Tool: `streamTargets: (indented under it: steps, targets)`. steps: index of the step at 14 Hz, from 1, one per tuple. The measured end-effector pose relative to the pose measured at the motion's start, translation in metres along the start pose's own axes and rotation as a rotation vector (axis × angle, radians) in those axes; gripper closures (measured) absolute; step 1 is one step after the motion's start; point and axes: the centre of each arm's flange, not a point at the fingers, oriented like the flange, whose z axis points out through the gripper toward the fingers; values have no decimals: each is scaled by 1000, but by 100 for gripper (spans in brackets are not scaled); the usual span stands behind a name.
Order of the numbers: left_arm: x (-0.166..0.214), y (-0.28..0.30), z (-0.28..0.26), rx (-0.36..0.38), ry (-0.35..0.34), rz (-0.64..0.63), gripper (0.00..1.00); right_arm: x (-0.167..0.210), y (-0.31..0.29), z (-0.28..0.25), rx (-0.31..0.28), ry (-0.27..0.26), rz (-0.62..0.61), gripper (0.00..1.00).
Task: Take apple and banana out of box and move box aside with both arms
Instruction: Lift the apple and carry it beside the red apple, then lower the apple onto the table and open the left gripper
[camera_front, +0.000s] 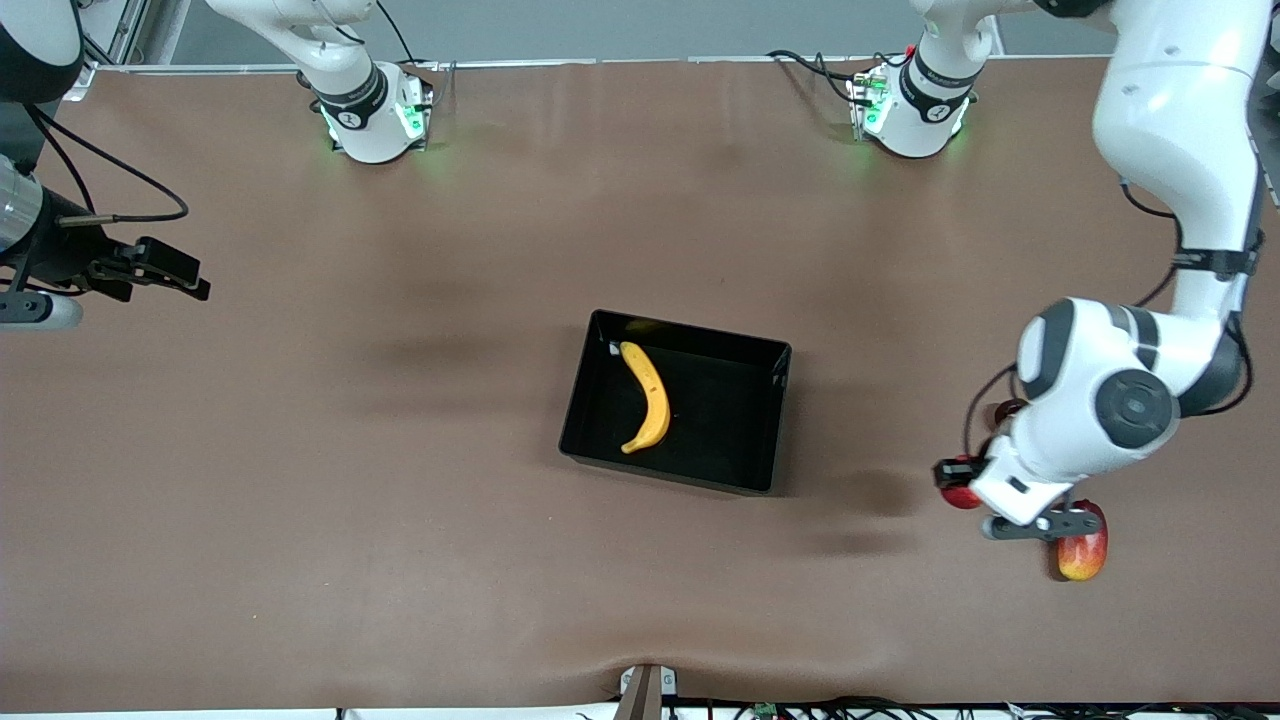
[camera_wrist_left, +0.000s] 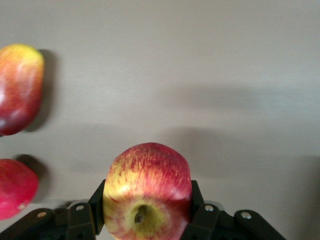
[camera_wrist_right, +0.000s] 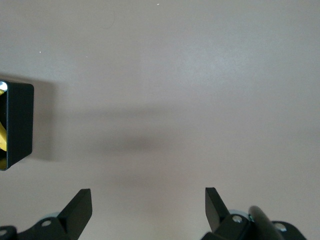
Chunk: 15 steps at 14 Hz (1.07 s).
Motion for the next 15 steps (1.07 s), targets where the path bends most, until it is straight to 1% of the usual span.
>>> streamTargets:
  steps: [3, 5, 9, 11, 13, 14, 15]
  targets:
    - [7, -45, 28, -6, 11, 1, 35, 0, 0, 0, 0, 0, 0, 0]
    - [8, -52, 46, 7, 15, 12, 35, 0, 0, 0, 0, 0, 0, 0]
    - [6, -57, 90, 0, -5, 9, 35, 0, 0, 0, 0, 1, -1, 0]
    - [8, -67, 89, 13, 1, -2, 35, 0, -2, 0, 0, 0, -3, 0]
    - [9, -77, 89, 21, 6, -13, 32, 0, -2, 0, 1, 1, -3, 0]
    - [11, -79, 85, 22, 17, -15, 26, 0, -2, 0, 1, 0, -4, 0]
    - [15, -78, 77, 21, 35, -14, 15, 0, -3, 0, 1, 1, -4, 0]
